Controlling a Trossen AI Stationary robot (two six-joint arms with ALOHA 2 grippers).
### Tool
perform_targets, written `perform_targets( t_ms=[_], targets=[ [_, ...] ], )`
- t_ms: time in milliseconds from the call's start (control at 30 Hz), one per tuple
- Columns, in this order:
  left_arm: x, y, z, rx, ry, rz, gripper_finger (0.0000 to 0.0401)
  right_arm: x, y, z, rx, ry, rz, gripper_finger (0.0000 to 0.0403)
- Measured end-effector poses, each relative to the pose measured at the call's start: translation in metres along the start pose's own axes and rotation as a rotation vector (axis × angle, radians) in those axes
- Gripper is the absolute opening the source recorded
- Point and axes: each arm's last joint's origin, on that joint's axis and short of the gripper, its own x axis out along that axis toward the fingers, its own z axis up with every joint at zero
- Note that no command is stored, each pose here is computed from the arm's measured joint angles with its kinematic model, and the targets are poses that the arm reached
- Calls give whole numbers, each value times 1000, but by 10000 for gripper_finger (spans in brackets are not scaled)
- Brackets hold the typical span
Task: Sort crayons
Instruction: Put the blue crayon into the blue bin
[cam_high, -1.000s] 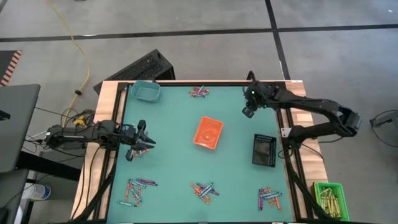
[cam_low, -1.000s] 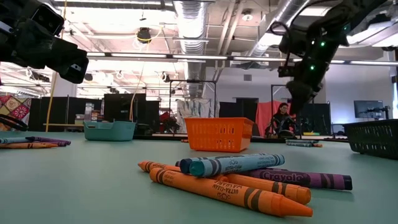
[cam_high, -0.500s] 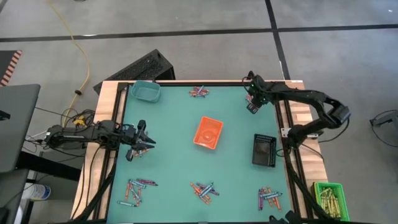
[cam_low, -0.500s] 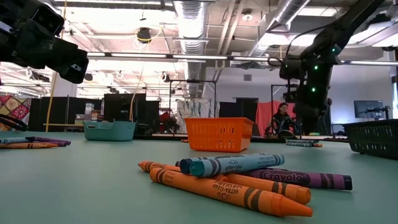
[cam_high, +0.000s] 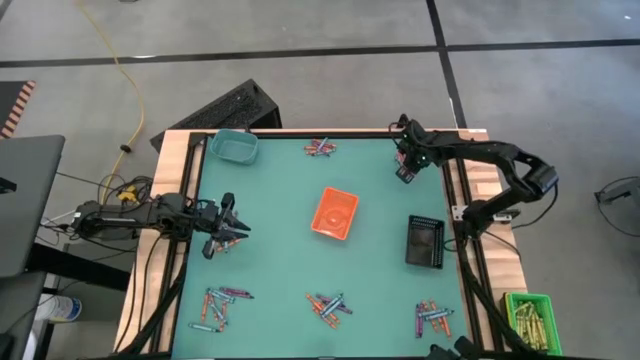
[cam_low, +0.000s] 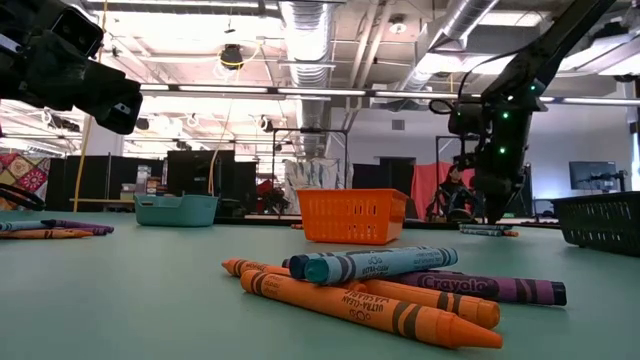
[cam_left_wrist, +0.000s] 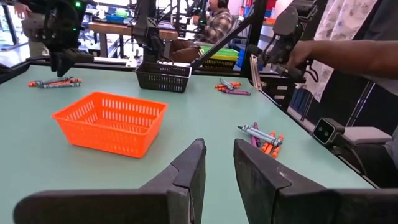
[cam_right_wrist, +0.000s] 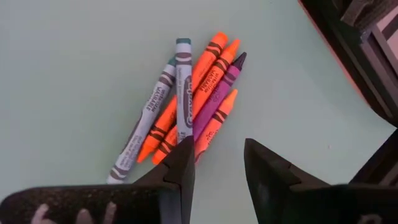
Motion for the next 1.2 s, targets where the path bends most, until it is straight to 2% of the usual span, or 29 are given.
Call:
perform_targets(
  t_ms=[167,600,1200],
  targets=[
    [0,0,0,0,0,0,73,0,4,1,-6,-15,60,132],
    [0,0,0,0,0,0,73,-1,8,2,-8,-17,68,132],
    [0,0,0,0,0,0,73,-1,9,2,111,-17,109,132]
  ],
)
